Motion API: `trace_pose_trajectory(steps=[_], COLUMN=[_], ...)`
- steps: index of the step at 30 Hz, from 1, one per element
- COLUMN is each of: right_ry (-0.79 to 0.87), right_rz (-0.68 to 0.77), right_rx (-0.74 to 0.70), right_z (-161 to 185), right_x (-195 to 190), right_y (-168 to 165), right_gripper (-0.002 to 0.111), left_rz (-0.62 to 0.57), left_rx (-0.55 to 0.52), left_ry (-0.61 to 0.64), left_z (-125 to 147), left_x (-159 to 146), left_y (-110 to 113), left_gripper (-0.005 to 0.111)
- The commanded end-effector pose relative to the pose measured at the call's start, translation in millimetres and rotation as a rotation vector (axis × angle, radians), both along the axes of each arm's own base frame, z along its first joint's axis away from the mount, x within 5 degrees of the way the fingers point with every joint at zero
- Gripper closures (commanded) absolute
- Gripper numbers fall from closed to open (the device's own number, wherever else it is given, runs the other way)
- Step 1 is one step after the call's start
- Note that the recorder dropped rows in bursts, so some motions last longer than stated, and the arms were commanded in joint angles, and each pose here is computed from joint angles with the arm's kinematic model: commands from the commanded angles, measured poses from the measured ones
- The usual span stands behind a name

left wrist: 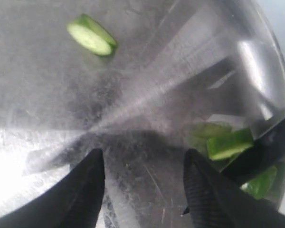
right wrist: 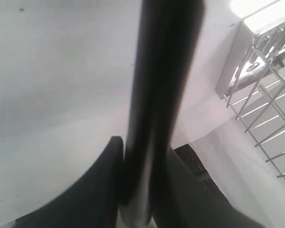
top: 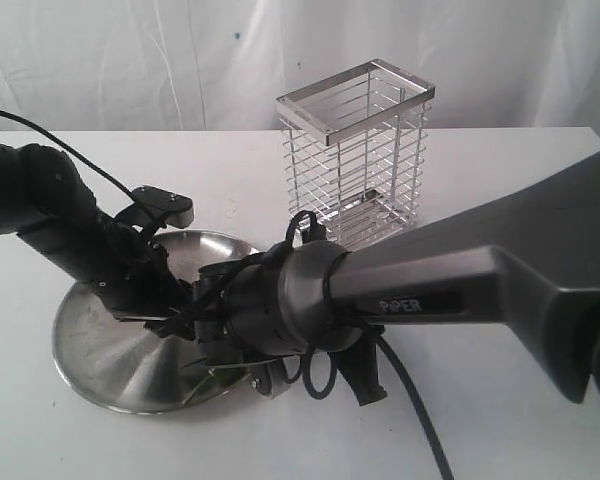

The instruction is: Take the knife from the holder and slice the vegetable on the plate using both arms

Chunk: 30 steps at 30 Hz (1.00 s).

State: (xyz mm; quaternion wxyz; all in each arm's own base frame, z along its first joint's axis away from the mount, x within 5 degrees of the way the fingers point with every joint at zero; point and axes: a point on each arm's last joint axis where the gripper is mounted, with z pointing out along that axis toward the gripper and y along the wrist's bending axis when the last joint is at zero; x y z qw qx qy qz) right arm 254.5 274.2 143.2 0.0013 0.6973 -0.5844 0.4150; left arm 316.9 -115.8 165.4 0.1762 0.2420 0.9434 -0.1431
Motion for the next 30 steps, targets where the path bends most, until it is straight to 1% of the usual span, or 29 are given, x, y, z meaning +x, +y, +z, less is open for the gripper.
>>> trace_pose_trajectory(steps=[1, 6, 11, 20, 26, 30], right_ry=[-0.002, -0.001, 0.006, 0.028, 0.030, 0.032], right_rz=[0.013, 0.019, 0.055, 0.068, 0.078, 0.080], right_rx=[-0.016, -0.016, -0.008, 0.005, 0.002, -0.001], right_z=[1, 1, 3, 2, 2, 2], right_x=[0, -1, -11, -23, -25, -25], right_y=[1, 2, 13, 21, 22, 22], right_gripper=[0.108, 0.108, 0.108, 0.108, 0.108, 0.108], left_rz=[-0.038, -0.041, -0.043, -0.081, -0.120, -0.145], left_rx=[-0.014, -0.024, -0.034, -0.037, -0.034, -0.036], left_ry=[0.056, 0.022, -0.009, 0.071, 0.143, 0.213], left_z=[3, 16, 27, 26, 25, 22], left_x=[-9, -12, -14, -22, -29, -35], left_y=[-2, -2, -1, -2, -2, -3], left_gripper=[0.049, 0.049, 0.049, 0.049, 0.049, 0.049])
